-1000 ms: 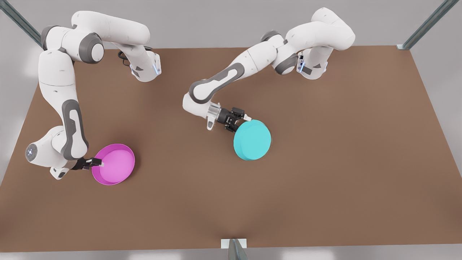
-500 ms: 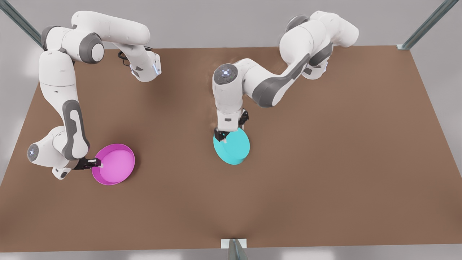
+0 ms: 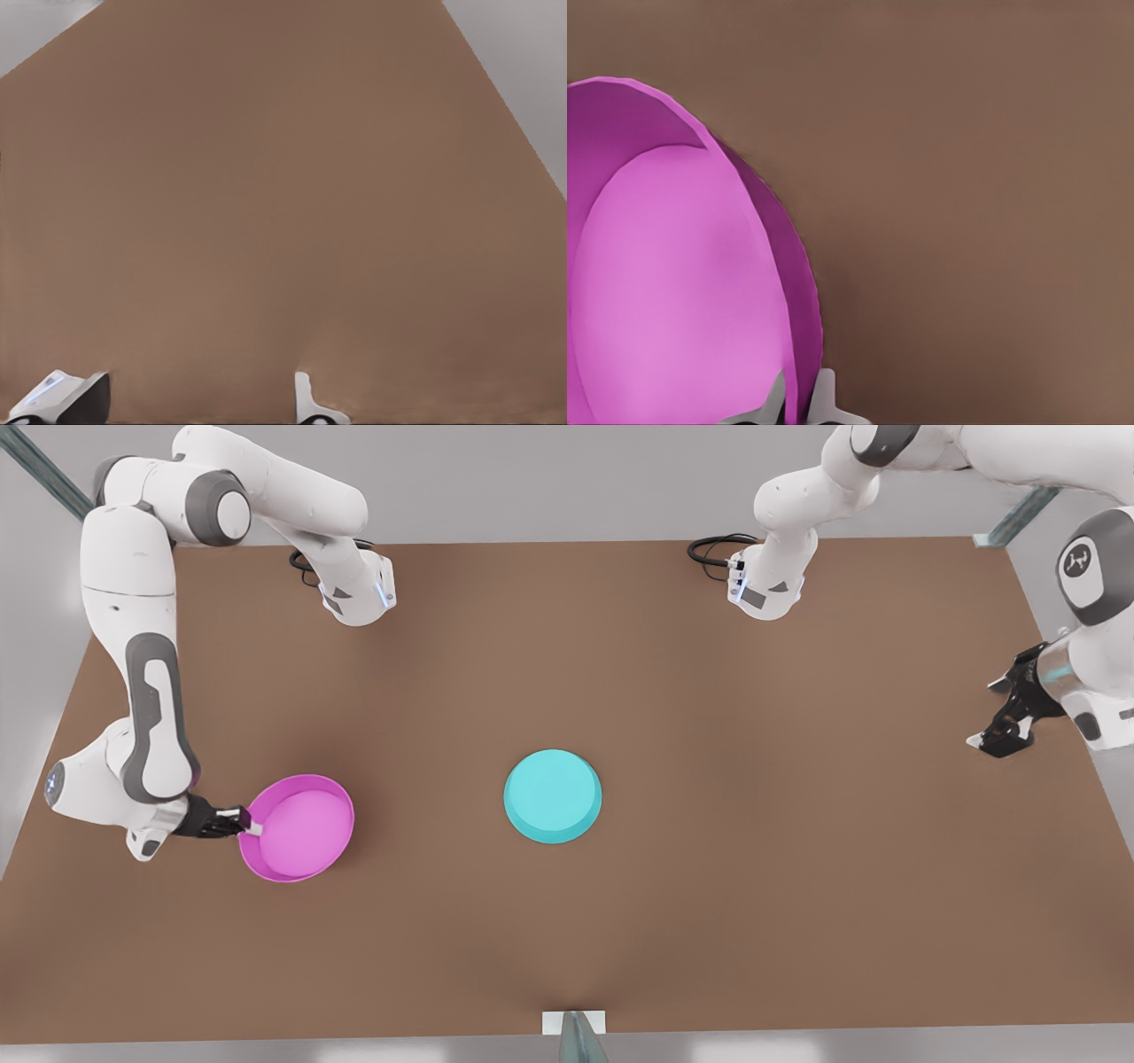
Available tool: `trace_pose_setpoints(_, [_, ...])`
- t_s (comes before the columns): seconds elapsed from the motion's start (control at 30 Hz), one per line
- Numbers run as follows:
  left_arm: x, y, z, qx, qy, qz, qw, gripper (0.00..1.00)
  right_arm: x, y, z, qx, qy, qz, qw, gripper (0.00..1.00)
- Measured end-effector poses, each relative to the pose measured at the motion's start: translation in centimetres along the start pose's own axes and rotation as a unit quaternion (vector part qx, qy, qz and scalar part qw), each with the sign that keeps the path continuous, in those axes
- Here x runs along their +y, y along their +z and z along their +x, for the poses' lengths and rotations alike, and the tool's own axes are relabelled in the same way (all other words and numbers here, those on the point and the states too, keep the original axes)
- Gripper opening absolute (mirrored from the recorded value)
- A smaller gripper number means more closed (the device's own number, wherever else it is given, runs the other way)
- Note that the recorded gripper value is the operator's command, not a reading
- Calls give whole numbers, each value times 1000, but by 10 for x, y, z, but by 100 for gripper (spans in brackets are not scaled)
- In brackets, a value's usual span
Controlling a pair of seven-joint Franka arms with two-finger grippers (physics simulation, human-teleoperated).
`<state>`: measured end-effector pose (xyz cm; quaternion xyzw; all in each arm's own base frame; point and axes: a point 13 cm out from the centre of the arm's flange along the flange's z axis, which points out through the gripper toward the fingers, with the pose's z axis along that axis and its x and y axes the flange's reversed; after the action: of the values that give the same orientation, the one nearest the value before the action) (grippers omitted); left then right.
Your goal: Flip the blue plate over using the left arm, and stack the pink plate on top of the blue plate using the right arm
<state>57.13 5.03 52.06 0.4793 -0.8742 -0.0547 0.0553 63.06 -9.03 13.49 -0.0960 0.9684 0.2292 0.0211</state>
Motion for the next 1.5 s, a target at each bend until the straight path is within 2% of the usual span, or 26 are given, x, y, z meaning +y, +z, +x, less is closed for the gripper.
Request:
trace_pose_setpoints(0.1, [13, -7, 33, 26, 81, -6, 996, 100, 91, 11, -33, 3, -56, -36, 998, 21])
trace_pose_setpoints(0.2, [18, -4, 42, 46, 142, -12, 989, 100, 213, 51, -52, 30, -121, -49, 991, 21])
trace_pose_setpoints(0.3, [21, -2, 46, 59, 191, -15, 980, 100, 322, 122, -48, 57, -166, -45, 983, 21])
trace_pose_setpoints(0.4, [24, -3, 49, 64, 238, -14, 969, 100, 372, 162, -42, 60, -168, -38, 983, 21])
trace_pose_setpoints(0.77, [23, -13, 59, 51, 369, -3, 928, 100, 427, 220, -44, 35, -100, -29, 994, 21])
trace_pose_setpoints(1.1, [19, -10, 60, 52, 433, -2, 900, 100, 426, 234, -13, 59, -48, -21, 997, 21])
trace_pose_setpoints(1.13, [19, -10, 60, 52, 437, -1, 898, 100, 426, 234, -12, 60, -45, -21, 997, 94])
trace_pose_setpoints(1.17, [19, -9, 60, 52, 441, -1, 896, 100, 426, 233, -11, 60, -41, -20, 997, 100])
trace_pose_setpoints(1.37, [18, -8, 59, 53, 460, -1, 886, 100, 430, 217, -20, 52, -24, -20, 998, 100])
trace_pose_setpoints(1.43, [18, -8, 59, 53, 465, 0, 884, 100, 443, 176, -47, 22, -24, -28, 999, 100])
trace_pose_setpoints(1.5, [18, -8, 59, 53, 470, 0, 881, 100, 449, 89, -101, -33, -40, -23, 998, 100])
